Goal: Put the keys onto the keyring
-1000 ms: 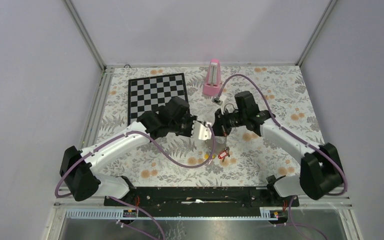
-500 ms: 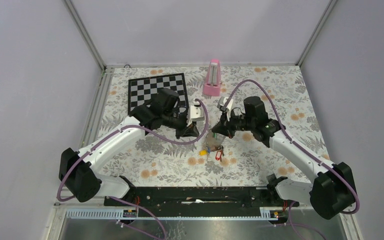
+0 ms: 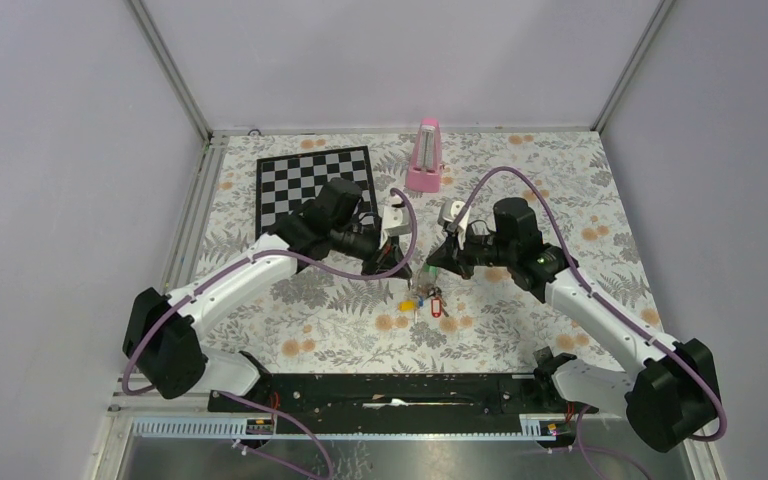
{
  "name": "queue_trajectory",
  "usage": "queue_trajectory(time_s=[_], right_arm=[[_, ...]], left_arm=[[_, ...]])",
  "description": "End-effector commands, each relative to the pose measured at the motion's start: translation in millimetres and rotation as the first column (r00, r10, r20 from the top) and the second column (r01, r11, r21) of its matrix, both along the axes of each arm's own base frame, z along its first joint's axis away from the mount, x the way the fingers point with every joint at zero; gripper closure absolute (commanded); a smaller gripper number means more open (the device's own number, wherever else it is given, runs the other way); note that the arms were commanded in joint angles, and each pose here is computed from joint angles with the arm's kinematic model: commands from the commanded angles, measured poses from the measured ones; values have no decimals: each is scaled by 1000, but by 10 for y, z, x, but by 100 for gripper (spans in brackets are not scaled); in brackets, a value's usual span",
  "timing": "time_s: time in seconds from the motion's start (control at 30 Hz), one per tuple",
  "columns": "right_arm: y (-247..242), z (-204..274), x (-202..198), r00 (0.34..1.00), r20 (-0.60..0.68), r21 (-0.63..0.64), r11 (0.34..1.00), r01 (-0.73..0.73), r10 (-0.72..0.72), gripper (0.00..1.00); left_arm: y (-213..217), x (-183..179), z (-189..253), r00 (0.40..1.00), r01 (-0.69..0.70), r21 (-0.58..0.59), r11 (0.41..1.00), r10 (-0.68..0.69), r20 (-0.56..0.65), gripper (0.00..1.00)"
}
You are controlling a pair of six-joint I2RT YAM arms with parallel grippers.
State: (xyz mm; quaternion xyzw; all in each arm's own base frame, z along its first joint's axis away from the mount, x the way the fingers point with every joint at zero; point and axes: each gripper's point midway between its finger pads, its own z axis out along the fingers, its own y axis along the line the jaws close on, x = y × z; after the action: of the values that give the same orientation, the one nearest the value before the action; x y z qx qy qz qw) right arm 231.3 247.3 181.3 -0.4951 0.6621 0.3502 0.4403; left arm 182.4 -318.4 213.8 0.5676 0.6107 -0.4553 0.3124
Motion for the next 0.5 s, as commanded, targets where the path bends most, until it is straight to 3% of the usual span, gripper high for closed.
queue_trajectory(time_s=[0.0,0.47], right_arm=[[32,202,8,995,91,44,999,-32,28,100],[75,235,42,999,44,78,997,-2,-1,100]], left_arm=[[-143,117,143,999,-32,-83,996,31,-12,100],[-259,426,100,976,-211,-94,973,203,-83,100]])
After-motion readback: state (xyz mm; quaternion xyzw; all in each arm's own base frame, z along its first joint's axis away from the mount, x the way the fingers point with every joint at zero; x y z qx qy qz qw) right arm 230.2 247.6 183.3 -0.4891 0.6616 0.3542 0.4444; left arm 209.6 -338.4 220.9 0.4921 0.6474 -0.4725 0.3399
